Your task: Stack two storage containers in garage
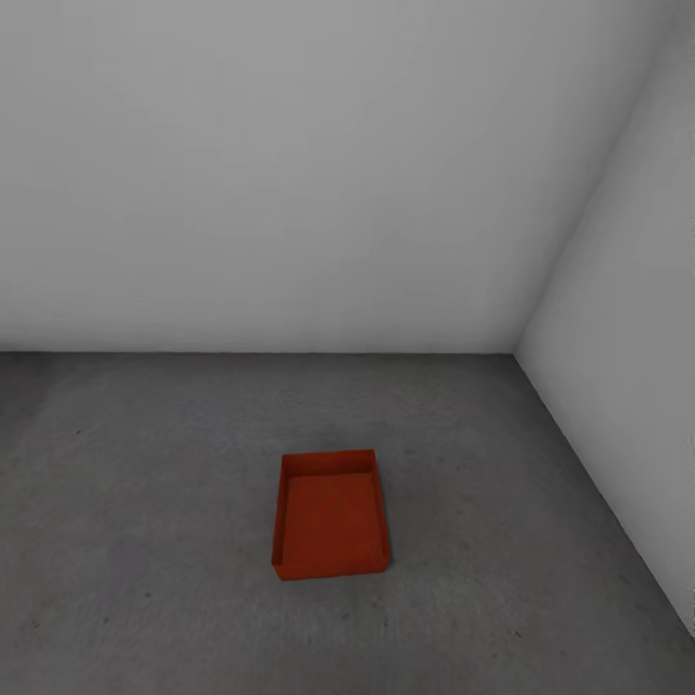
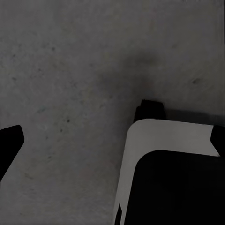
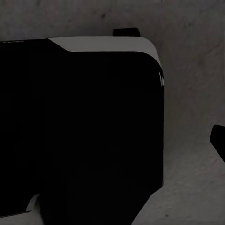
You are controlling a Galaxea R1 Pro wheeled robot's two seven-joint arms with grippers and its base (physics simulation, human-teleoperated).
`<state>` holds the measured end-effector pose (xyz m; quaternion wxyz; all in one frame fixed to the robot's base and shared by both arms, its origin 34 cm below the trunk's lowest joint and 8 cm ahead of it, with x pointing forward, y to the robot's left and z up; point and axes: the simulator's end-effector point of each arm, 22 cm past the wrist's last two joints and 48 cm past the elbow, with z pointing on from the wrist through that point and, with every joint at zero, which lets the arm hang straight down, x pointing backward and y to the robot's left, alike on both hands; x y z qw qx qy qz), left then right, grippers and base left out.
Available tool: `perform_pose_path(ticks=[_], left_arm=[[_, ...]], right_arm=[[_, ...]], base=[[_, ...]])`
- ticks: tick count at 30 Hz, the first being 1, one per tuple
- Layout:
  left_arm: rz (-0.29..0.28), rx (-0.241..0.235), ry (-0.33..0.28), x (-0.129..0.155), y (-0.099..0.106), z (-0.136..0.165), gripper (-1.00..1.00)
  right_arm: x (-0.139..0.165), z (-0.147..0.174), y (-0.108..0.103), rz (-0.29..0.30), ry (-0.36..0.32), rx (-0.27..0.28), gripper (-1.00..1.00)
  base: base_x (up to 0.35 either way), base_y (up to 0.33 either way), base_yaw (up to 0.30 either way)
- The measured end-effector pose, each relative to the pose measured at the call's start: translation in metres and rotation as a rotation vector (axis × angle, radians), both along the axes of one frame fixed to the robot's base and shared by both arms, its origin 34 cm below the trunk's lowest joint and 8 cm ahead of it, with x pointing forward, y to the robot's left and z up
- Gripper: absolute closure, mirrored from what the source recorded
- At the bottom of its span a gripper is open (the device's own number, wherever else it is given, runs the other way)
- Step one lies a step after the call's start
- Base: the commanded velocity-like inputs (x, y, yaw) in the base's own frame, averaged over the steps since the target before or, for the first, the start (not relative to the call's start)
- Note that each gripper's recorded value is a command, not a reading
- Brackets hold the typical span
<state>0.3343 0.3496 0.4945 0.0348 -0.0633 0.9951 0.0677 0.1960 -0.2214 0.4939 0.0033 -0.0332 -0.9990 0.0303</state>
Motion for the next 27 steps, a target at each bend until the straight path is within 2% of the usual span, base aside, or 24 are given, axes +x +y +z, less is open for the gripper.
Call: perform_pose_path(ticks=[15,27], left_arm=[[-0.003,-0.001,-0.022,0.008,-0.001,0.004,-1.00],[-0.011,-0.002,-0.019,0.000,-0.002,0.006,-1.00]], right_arm=[[0.003,0.002,-0.002,0.000,-0.016,-0.001,-1.00],[0.011,0.003,-0.002,0.000,-0.034,-0.001,-1.00]], base=[[0.000,0.000,-0.089],[0.000,0.000,-0.090]])
